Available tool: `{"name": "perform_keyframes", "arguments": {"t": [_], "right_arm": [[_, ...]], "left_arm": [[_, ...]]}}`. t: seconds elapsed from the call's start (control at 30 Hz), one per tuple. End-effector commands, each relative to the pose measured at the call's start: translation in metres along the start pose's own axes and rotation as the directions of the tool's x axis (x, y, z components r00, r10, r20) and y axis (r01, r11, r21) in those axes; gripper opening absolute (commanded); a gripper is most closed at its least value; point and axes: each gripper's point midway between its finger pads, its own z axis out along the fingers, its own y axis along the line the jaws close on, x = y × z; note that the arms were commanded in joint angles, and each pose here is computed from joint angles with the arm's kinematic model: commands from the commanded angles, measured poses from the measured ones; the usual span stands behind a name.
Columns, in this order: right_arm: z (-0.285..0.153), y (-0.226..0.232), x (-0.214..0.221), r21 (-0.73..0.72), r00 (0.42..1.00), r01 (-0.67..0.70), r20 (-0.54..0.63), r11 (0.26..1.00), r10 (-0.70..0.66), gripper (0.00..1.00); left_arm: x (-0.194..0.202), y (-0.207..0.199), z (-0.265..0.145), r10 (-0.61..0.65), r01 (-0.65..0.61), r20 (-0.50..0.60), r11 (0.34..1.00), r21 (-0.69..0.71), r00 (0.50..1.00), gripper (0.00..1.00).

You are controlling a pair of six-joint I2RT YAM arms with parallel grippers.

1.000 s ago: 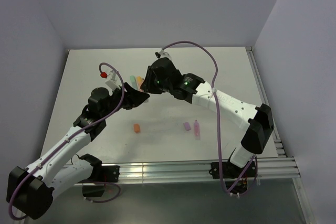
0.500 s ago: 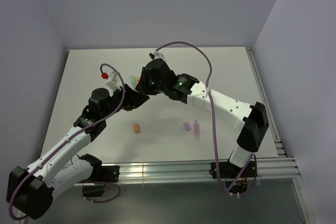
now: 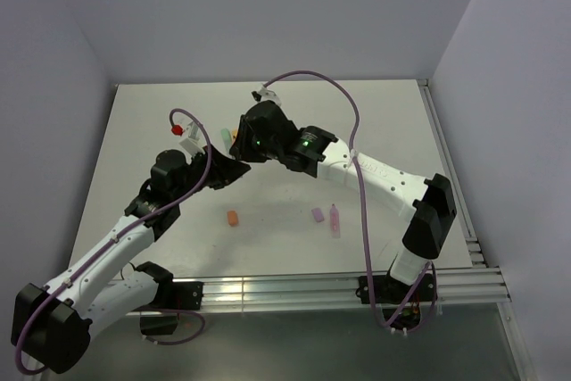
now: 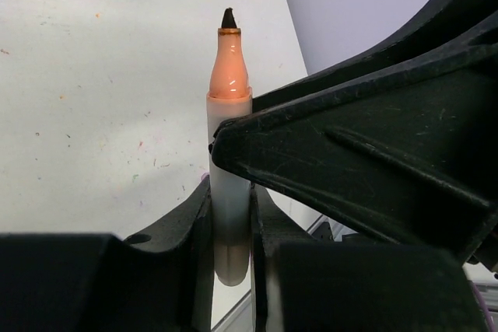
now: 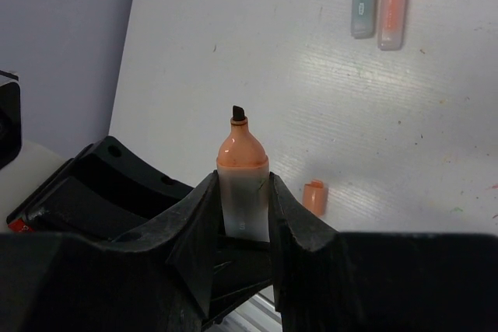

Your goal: Insert the pens into the pen caps

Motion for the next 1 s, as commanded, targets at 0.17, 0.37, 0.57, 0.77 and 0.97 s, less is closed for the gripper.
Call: {"name": "perform_keyframes", "arguments": {"t": [0.17,0.37,0.57,0.77,0.97], "right_arm": [[-0.023,0.009,-0.04,0.028,0.991,0.04,0.13,0.999,-0.043,0.35],[-0.054,0.006,-0.074,0.046,0.972,0.045,0.227,0.998,-0.054,0.46],[-0.073,-0.016,-0.083,0.074,0.964,0.019,0.264,0.997,-0.038,0.49],[-0.047,-0.048,-0.036,0.122,0.988,0.02,0.149,0.992,-0.038,0.48],[0.003,-0.055,0.024,0.163,0.997,0.078,-0.013,0.984,-0.076,0.47]], "left_arm": [[-0.009,-0.005,-0.003,0.047,-0.047,0.025,0.999,-0.003,0.999,0.0],[-0.01,0.01,-0.004,0.035,-0.032,0.044,0.996,-0.079,0.998,0.0],[-0.025,0.026,-0.011,0.019,0.003,0.112,0.981,-0.194,0.994,0.0],[-0.075,0.036,-0.041,0.057,0.043,0.25,0.926,-0.376,0.967,0.0],[-0.098,0.036,-0.065,0.078,0.073,0.311,0.891,-0.447,0.947,0.0]]}}
